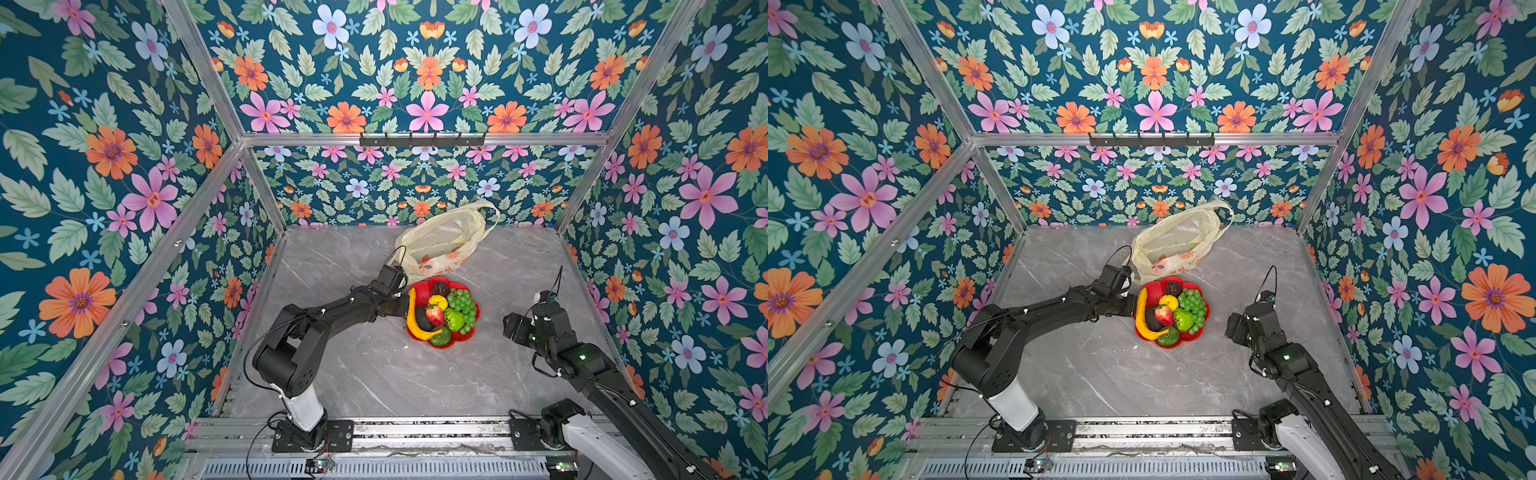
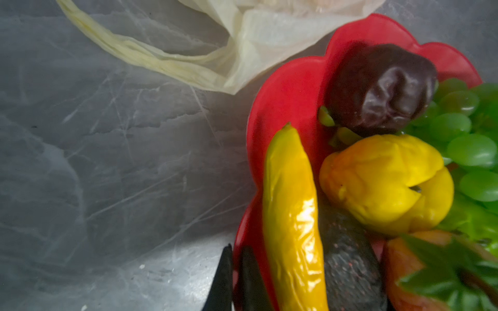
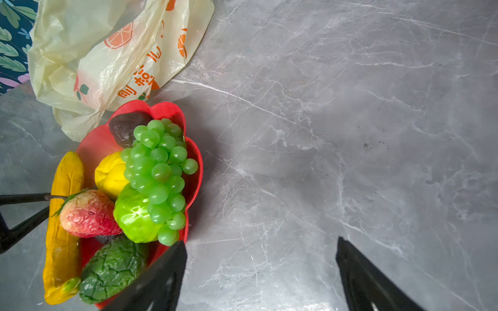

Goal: Take fruits out of the plastic bag
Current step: Move the plate at the center of the table, then reset both arms

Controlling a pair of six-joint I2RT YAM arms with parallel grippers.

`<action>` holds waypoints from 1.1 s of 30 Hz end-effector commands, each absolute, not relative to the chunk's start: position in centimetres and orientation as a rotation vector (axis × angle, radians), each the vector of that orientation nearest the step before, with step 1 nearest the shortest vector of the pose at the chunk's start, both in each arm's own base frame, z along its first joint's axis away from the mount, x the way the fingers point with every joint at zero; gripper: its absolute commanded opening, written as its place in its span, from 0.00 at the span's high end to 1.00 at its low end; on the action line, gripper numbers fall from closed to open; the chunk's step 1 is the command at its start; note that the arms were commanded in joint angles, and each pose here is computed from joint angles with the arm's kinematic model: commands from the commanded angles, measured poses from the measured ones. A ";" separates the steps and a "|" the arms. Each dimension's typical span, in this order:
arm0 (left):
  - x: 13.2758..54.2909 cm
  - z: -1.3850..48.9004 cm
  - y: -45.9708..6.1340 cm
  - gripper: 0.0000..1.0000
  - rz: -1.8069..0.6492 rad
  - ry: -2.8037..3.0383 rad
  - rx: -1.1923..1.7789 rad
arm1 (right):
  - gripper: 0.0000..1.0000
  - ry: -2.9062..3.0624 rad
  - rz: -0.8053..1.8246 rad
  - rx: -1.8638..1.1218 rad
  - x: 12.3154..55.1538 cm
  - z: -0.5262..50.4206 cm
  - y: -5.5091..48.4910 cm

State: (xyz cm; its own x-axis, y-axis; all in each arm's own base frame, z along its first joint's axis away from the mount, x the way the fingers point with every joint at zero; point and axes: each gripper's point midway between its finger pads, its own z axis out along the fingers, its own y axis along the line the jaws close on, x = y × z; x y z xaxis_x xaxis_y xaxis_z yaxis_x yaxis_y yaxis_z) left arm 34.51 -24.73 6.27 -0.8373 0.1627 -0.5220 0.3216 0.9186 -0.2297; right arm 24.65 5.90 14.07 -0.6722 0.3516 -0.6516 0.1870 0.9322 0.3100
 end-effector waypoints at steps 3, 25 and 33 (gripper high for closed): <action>34.1 5.9 -23.0 0.77 -0.328 2.585 0.340 | 0.12 2.299 0.272 0.381 25.0 14.5 5.8; 33.6 16.7 -10.2 0.05 0.065 2.034 -0.215 | 0.01 2.293 -0.165 0.593 27.8 15.7 -1.1; 32.8 19.9 -1.8 0.00 0.459 1.685 -0.402 | 0.01 2.096 -0.235 0.701 30.3 15.4 -6.4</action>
